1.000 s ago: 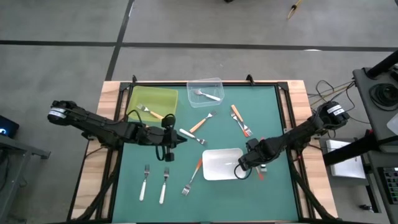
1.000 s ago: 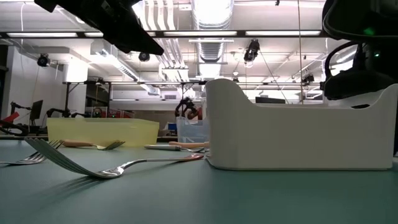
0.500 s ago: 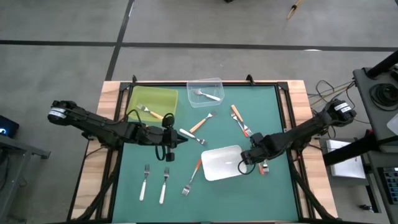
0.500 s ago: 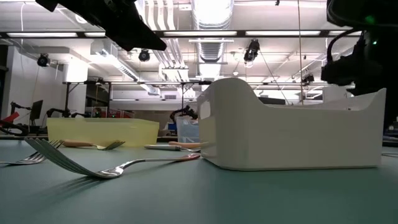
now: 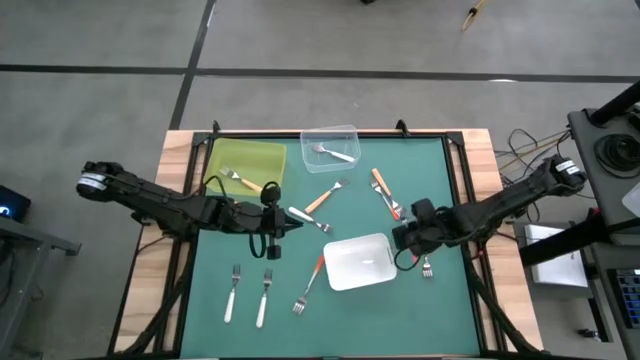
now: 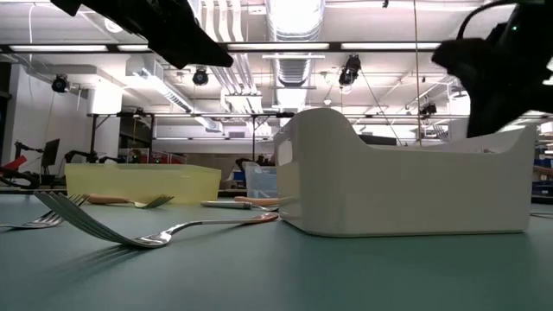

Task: Sort silverware by color (type)
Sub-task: Put the orange fork into the white bin

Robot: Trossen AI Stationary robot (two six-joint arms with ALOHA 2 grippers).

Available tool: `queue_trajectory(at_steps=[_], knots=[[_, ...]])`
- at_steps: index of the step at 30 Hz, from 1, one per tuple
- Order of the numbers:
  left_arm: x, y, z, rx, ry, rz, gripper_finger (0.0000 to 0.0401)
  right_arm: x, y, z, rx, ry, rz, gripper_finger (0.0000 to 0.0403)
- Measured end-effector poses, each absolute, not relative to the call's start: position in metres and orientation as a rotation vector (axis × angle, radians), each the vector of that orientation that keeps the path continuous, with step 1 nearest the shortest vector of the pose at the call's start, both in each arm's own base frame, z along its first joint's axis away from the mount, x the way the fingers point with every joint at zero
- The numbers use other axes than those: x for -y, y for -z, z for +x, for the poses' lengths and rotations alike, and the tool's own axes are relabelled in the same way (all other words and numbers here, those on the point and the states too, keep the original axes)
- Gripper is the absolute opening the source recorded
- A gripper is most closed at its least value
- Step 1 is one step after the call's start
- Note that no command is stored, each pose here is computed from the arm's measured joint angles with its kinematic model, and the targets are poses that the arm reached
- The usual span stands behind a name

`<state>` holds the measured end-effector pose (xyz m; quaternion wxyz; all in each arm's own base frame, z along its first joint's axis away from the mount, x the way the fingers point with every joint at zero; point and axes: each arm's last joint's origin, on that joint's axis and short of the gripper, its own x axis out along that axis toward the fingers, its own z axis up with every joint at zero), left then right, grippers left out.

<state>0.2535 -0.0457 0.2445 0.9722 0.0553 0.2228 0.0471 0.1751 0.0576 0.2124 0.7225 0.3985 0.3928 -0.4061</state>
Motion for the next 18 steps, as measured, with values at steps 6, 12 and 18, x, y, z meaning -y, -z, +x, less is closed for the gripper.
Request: queue_trajectory(at_steps=[6, 12, 18], knots=[[0.046, -0.252, 0.256, -0.426, -0.091, 0.122, 0.0000, -0.051, -0.232, 0.168, -0.707, 0.808, 0.807, 0.0009], [0.046, -0.258, 0.258, -0.412, -0.082, 0.170, 0.0000, -0.053, -0.254, 0.182, -0.534, 0.578, 0.698, 0.0009], [0.046, -0.261, 0.259, -0.404, -0.083, 0.176, 0.0000, -0.053, -0.270, 0.199, -0.440, 0.387, 0.596, 0.0009]])
